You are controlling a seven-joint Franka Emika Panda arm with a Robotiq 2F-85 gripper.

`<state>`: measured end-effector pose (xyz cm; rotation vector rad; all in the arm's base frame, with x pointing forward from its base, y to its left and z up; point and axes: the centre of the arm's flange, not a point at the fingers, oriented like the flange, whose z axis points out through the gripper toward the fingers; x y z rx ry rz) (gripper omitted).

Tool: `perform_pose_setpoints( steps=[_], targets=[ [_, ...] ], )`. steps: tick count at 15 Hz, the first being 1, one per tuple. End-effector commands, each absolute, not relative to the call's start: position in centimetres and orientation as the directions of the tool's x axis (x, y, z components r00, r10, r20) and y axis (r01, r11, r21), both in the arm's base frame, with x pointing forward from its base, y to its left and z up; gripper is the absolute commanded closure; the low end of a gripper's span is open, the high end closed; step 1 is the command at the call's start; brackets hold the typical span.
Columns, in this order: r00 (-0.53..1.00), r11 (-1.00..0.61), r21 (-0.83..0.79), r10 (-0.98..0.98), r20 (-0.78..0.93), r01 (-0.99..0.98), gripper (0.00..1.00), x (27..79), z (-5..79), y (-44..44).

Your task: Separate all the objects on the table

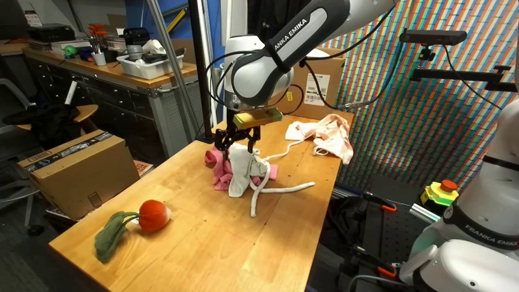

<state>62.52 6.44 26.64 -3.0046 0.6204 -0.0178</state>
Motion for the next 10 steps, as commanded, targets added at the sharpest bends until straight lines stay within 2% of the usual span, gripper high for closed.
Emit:
perform_pose_setpoints(
  steps=[1,10],
  targets=[
    [0.958,-0.951,-0.113,-0.285,-0.033,-0.286,0.0,64.1,25.3,6.2],
    [0.976,-0.975,-0.071,-0.206,-0.073,-0.211,0.0,64.5,23.7,5.3]
  ],
)
